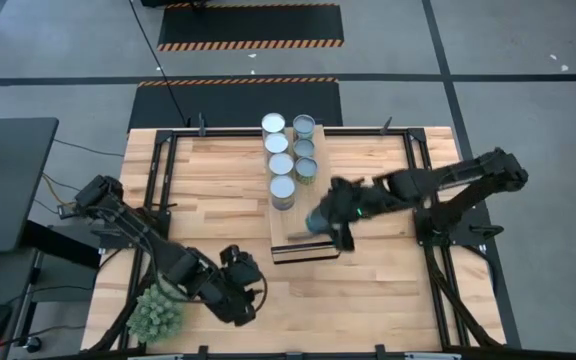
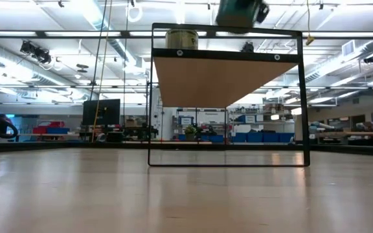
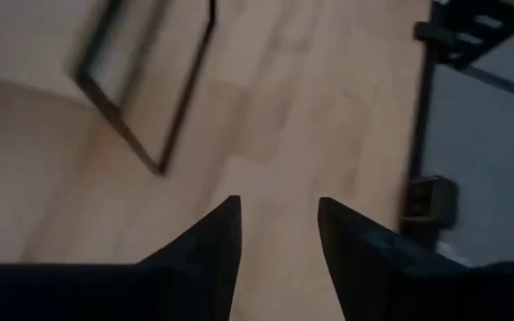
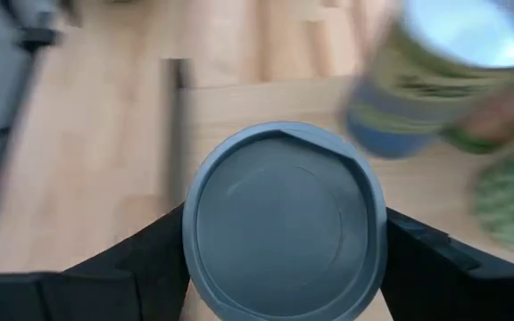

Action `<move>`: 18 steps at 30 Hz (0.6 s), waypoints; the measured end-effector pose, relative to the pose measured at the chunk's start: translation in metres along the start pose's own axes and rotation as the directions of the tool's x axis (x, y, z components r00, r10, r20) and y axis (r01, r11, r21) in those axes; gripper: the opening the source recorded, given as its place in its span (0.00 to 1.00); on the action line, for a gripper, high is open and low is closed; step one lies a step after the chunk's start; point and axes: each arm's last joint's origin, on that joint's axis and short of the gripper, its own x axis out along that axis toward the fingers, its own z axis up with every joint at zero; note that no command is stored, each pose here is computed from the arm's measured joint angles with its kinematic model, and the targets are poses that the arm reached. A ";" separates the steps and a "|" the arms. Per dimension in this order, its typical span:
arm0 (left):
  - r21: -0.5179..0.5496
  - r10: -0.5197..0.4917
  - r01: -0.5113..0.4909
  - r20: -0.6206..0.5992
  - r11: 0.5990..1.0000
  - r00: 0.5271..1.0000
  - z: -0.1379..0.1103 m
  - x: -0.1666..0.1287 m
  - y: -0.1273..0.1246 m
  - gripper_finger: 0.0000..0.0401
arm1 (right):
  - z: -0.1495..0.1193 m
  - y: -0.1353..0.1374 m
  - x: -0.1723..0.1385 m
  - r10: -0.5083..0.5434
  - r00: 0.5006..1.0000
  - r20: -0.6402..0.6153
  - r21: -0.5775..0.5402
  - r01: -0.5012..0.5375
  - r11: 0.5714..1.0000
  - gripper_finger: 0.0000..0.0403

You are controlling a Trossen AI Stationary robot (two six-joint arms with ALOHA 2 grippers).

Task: Pick and place cans onto a shelf
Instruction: Put the canned tuna on the shelf

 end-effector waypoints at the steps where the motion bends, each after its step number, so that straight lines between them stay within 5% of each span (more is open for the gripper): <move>1: 0.020 0.016 -0.017 0.012 1.000 1.000 0.003 -0.002 0.003 0.39 | 0.001 -0.008 0.004 -0.016 1.000 -0.008 -0.001 0.016 1.000 0.73; 8: 0.191 0.159 -0.159 0.015 0.969 0.987 0.014 -0.019 0.034 0.39 | -0.002 -0.054 0.041 -0.112 0.985 -0.127 0.010 0.115 0.993 0.73; 18: 0.208 0.161 -0.177 0.089 0.962 0.983 0.036 -0.058 0.065 0.39 | -0.004 -0.071 0.056 -0.201 0.965 -0.170 0.107 0.221 0.969 0.73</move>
